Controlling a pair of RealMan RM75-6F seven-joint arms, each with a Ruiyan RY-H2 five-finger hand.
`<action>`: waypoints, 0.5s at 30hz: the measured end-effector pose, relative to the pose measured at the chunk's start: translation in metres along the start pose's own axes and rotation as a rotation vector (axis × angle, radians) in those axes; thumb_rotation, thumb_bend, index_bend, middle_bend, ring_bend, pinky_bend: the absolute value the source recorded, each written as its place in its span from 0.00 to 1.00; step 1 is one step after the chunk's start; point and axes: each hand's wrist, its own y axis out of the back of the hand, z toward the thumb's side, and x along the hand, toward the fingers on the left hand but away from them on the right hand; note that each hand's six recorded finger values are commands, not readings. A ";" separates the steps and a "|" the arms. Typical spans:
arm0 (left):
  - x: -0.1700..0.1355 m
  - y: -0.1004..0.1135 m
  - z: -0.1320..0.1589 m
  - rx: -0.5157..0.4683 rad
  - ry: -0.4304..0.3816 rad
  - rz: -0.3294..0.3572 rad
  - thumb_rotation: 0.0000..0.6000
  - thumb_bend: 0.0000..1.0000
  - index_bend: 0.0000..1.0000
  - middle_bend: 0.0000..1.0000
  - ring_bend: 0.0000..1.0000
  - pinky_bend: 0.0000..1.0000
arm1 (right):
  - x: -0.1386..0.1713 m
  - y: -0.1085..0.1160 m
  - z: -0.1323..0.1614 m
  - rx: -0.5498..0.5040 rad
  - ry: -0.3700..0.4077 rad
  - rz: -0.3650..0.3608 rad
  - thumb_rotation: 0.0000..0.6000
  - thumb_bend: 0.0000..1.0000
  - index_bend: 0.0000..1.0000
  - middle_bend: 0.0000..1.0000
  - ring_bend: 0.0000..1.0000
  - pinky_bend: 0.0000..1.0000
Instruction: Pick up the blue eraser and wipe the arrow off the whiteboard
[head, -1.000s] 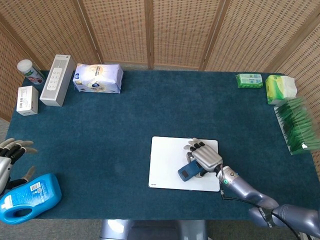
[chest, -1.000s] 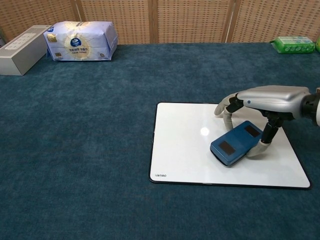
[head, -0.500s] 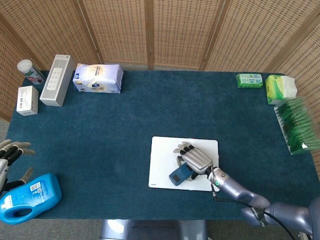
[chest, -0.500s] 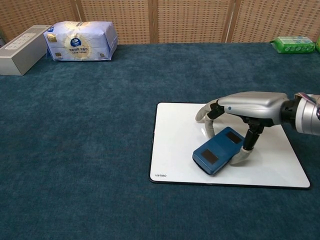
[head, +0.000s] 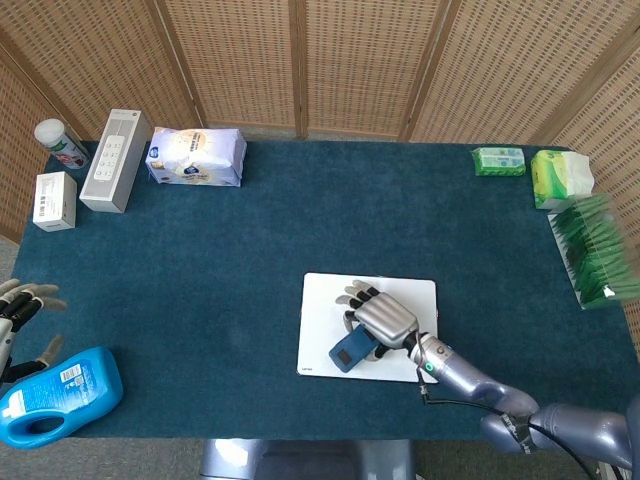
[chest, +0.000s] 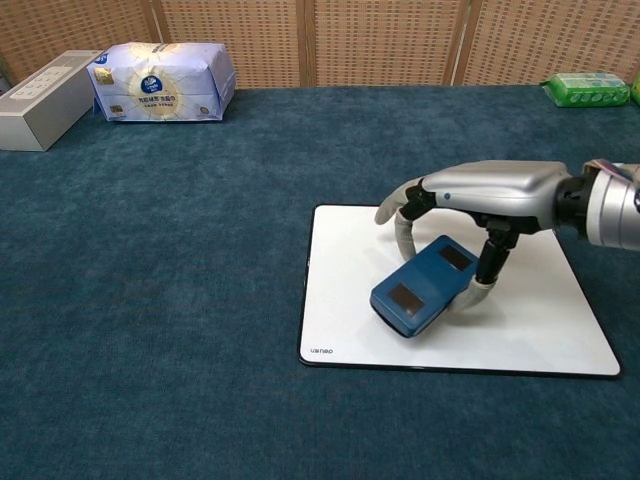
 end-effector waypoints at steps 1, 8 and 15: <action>0.000 0.000 0.000 0.000 -0.001 -0.001 1.00 0.43 0.35 0.26 0.21 0.12 | 0.001 0.000 -0.005 0.005 -0.011 0.002 1.00 0.07 0.64 0.17 0.00 0.00; 0.001 -0.002 0.002 0.001 -0.005 -0.007 1.00 0.43 0.35 0.26 0.21 0.12 | 0.010 -0.006 -0.038 0.027 -0.083 0.036 1.00 0.07 0.64 0.17 0.00 0.00; 0.003 -0.002 0.006 0.005 -0.013 -0.005 1.00 0.43 0.35 0.26 0.21 0.12 | 0.011 -0.018 -0.045 0.010 -0.095 0.066 1.00 0.07 0.64 0.17 0.00 0.00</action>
